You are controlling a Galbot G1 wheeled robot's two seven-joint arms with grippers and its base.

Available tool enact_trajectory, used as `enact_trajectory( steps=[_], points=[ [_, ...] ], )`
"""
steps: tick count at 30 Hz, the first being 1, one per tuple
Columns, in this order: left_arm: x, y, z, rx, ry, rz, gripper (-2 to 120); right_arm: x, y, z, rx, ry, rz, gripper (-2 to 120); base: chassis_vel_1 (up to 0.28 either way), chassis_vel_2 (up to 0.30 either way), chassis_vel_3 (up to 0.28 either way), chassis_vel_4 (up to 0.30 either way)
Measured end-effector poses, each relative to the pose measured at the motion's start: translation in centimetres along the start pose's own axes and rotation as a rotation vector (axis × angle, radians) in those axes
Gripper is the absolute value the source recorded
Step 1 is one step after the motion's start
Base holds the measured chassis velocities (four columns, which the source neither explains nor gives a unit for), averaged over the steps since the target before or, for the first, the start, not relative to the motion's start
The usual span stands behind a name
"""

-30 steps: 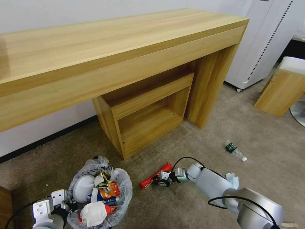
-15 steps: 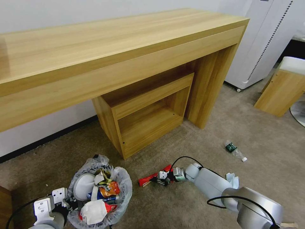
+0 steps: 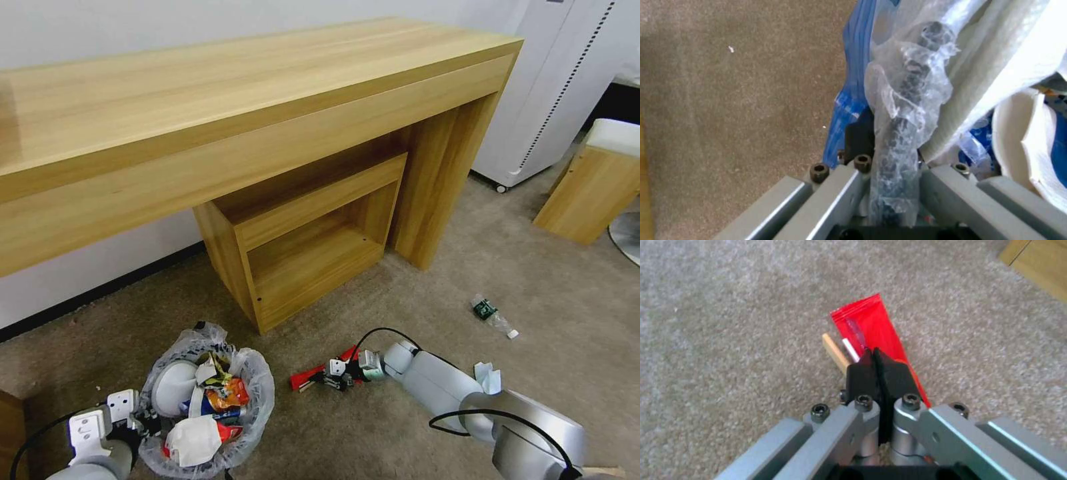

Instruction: Pick up the trash bin and place the garbage on the floor into it.

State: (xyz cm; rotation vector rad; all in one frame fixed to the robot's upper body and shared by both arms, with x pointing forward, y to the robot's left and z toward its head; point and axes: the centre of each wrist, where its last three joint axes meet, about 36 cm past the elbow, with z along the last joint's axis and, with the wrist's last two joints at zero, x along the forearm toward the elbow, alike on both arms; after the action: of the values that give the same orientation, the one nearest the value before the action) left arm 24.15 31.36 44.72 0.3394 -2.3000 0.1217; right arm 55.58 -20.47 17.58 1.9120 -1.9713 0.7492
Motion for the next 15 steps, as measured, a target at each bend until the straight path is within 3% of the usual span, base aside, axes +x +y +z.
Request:
enact_trajectory(
  steps=[15],
  points=[
    [0.3, -0.2, 0.1, -0.001, 0.004, -0.006, 0, 1.3, -0.5, -1.3, -0.002, -0.092, 0.03, 0, 0.0, 0.0, 0.0, 0.0]
  ],
)
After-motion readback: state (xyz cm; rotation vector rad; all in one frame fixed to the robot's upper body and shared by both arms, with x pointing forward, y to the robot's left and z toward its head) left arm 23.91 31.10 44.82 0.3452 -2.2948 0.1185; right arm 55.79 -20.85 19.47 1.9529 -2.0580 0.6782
